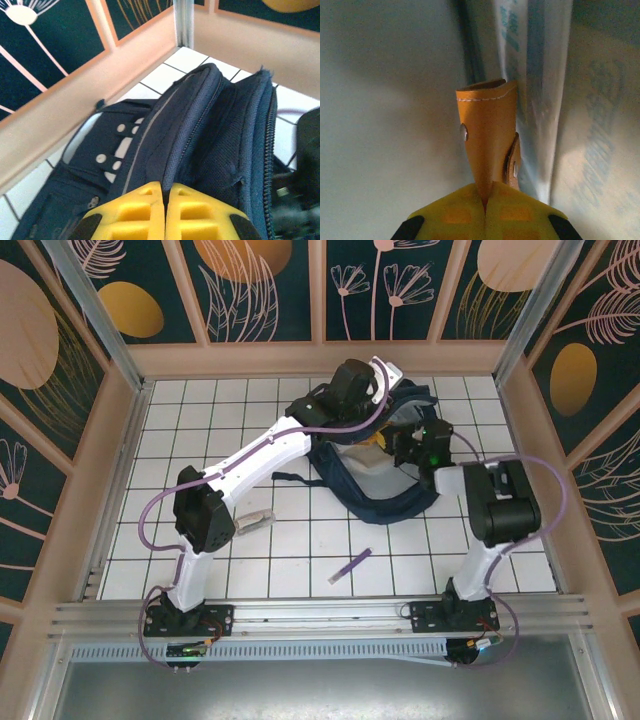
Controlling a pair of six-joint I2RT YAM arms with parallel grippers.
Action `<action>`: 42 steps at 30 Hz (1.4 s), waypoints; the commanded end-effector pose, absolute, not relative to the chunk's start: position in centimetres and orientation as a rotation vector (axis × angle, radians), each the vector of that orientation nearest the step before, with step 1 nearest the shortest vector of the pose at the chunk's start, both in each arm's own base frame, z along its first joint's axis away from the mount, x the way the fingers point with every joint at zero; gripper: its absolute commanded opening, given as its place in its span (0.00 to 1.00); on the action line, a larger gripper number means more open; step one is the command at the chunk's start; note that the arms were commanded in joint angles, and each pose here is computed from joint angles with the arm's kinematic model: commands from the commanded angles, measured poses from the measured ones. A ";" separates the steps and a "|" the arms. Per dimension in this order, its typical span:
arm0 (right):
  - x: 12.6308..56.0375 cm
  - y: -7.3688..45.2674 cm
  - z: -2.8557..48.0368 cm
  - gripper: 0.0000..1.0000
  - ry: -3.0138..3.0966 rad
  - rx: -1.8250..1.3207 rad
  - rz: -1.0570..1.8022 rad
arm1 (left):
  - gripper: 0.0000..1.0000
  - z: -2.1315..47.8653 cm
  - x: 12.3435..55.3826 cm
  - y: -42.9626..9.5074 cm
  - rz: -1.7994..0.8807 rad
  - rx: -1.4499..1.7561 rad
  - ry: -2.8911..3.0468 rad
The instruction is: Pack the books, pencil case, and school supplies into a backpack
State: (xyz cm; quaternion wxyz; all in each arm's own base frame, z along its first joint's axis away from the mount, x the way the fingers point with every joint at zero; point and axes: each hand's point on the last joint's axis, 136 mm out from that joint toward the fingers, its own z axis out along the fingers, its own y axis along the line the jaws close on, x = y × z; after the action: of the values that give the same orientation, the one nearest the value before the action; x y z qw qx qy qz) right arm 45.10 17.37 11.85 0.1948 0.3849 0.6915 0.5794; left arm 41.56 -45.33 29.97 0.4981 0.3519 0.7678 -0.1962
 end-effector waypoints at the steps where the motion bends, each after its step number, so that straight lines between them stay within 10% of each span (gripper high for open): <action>1: 48.5 17.2 15.2 0.01 1.577 1.224 1.710 | 0.00 40.7 39.9 -46.4 -0.744 0.688 1.638; 13: 46.0 19.6 11.5 0.38 1.767 1.414 1.415 | 0.00 40.5 41.4 -45.1 -0.691 0.631 1.646; 28: 35.8 7.7 13.0 0.40 1.980 1.251 0.978 | 0.00 35.6 41.9 -43.8 -0.758 0.755 1.672; 40: 36.9 1.4 22.1 0.45 2.109 0.556 0.510 | 0.68 30.9 42.4 -35.2 -0.559 0.543 1.868; 42: 37.8 2.6 21.7 0.45 2.168 0.506 0.549 | 0.97 29.1 44.2 -31.8 -0.467 0.349 1.947</action>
State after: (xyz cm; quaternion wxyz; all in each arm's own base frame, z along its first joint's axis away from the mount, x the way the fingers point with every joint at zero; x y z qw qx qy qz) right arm 37.60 1.02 22.77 0.4429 0.2871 0.8156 0.2369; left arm 41.17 -36.55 30.08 0.5082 0.2641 0.7813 -0.2479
